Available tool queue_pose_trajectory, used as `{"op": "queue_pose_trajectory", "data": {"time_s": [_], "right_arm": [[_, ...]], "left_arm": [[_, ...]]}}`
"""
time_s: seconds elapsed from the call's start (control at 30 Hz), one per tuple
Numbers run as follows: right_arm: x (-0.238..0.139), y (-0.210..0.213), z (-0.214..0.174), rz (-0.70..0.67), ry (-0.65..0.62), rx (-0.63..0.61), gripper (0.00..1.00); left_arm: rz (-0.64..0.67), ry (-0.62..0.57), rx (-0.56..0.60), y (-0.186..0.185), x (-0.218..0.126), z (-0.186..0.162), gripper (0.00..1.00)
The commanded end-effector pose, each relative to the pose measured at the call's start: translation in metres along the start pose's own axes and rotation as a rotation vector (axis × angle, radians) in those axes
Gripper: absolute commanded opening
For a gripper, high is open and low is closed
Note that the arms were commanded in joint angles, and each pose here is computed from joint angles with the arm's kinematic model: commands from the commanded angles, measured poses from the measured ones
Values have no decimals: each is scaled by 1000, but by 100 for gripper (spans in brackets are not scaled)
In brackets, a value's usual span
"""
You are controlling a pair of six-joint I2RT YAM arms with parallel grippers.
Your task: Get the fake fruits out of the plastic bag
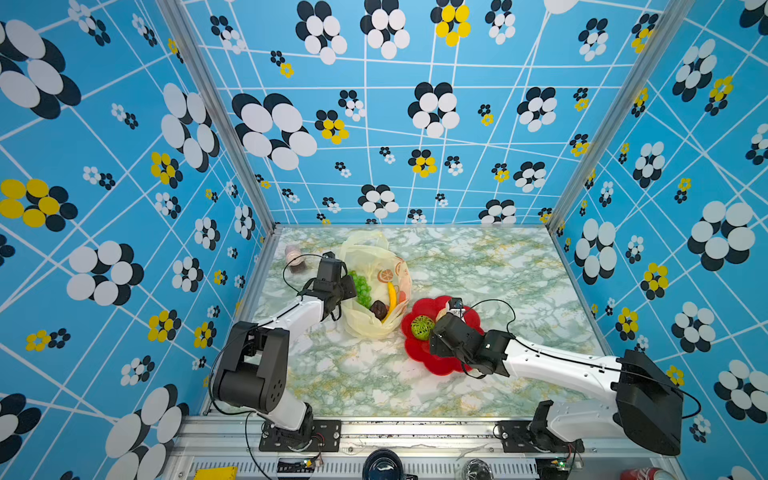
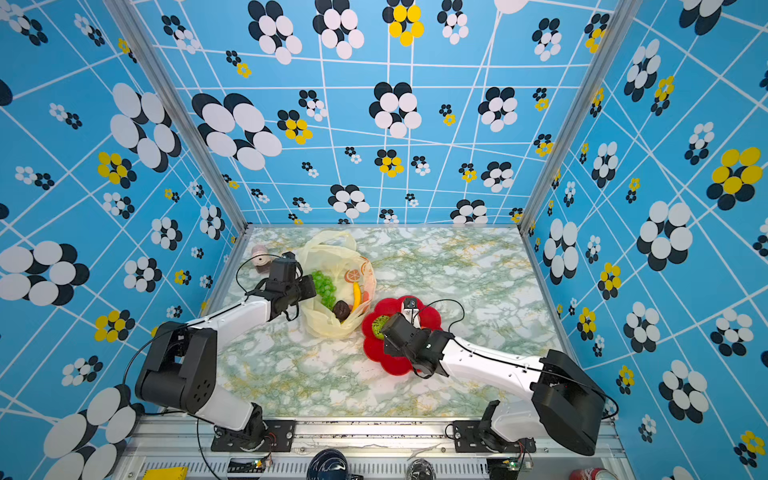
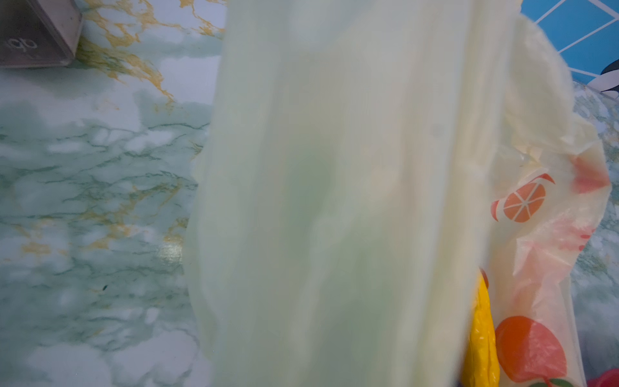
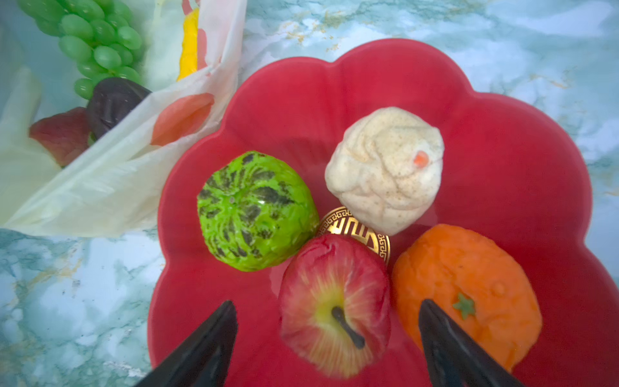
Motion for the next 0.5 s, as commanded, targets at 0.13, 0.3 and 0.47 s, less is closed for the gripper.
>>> {"op": "queue_pose_trajectory", "data": {"time_s": [0.13,0.3,0.47], "right_arm": [[-14,10,45,17,-99,-23,87],[-2,21,77,32,-116,-16,86],[6,28,94,28,-132,-43,87]], "left_arm": [[48,41,106,-23,20,24,0],[99,71,142,-34,36,47,1],[159,105,140,-42,33,56,13]]}}
Point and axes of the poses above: each gripper's point midway between its finger pads, its own x axis out along the fingers, its own y axis along the line the jaws close on, z = x × y, the point moved 7 cm from there along -x, back along the fingers, and after that the axes turned 8 degrees about -x, right-handed, at the moved point
